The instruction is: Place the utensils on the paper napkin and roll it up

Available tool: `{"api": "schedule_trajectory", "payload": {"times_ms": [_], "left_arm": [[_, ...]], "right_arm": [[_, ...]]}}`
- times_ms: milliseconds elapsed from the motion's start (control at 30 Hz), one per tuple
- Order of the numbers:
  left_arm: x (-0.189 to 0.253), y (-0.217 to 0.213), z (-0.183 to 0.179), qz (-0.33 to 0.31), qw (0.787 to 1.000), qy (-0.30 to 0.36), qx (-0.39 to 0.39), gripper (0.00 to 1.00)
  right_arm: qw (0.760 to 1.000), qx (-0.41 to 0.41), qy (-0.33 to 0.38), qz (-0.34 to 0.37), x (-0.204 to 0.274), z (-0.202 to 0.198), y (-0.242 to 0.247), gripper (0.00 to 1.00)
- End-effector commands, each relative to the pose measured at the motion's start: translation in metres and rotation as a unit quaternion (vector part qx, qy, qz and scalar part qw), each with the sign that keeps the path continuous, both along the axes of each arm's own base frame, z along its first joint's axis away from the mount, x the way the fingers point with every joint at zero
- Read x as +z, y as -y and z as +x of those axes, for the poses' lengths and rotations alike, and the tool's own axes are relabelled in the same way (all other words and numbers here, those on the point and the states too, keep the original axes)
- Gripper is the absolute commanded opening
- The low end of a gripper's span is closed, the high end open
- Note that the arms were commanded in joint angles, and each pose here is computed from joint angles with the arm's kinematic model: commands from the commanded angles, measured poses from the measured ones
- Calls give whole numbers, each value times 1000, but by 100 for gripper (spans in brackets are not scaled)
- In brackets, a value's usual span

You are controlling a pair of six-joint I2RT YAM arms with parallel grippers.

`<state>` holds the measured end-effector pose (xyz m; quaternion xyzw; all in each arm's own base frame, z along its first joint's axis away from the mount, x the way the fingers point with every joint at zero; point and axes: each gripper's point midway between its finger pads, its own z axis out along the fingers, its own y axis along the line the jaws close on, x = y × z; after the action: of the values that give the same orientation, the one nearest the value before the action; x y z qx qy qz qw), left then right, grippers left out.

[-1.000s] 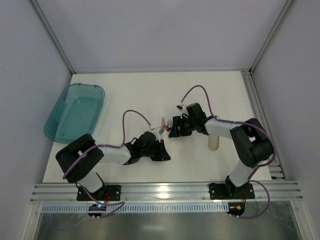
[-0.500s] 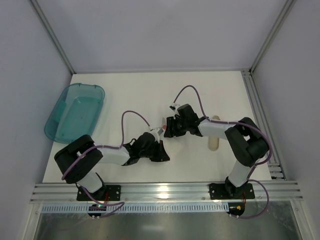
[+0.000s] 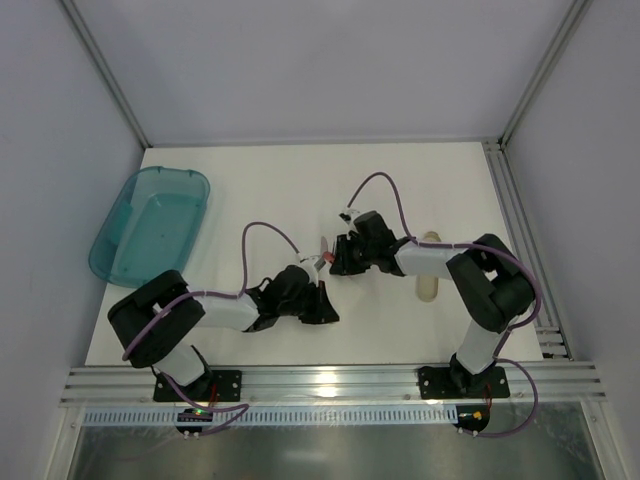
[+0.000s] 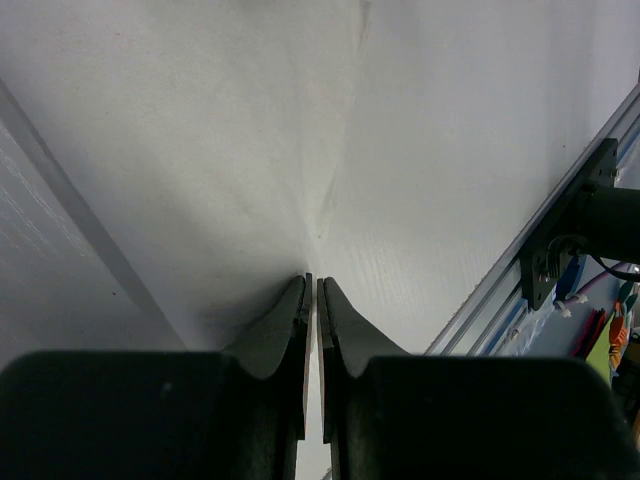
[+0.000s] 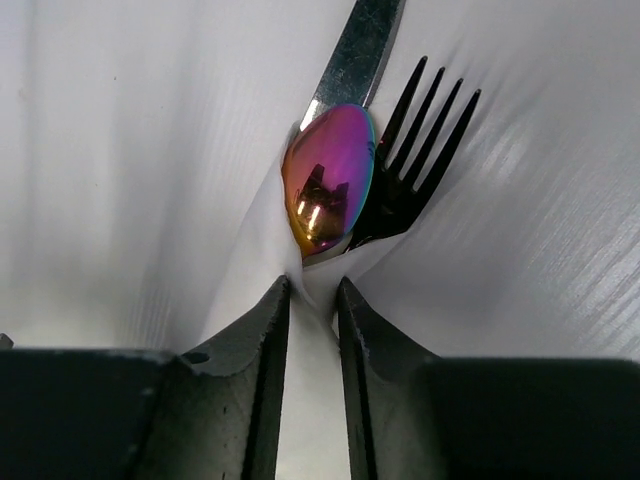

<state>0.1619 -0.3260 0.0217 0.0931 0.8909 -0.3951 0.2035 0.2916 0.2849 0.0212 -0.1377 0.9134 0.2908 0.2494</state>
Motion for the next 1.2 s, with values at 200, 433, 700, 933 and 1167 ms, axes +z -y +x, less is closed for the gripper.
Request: {"api": "schedule_trajectory", "payload": {"times_ms": [200,433,700,933,1167], "left_arm": [[-12,-17,-5,35,999,-11,20,10],[33,-8,19,26,998,14,54,32],[76,-50,61,72,991,43,102,54],[50,-78,77,41,994,-9,99,60],[44,-64,74,-3,998,2,65,60]], "right_arm": [[999,-4,-43,-3,-31,-25,12,4],[999,6,4,46,-4,-13,-2,4],[996,26,35,74,9,-5,-14,4],[991,46,90,92,28,0,-17,4],[983,59,136,106,49,1,-16,4]]}}
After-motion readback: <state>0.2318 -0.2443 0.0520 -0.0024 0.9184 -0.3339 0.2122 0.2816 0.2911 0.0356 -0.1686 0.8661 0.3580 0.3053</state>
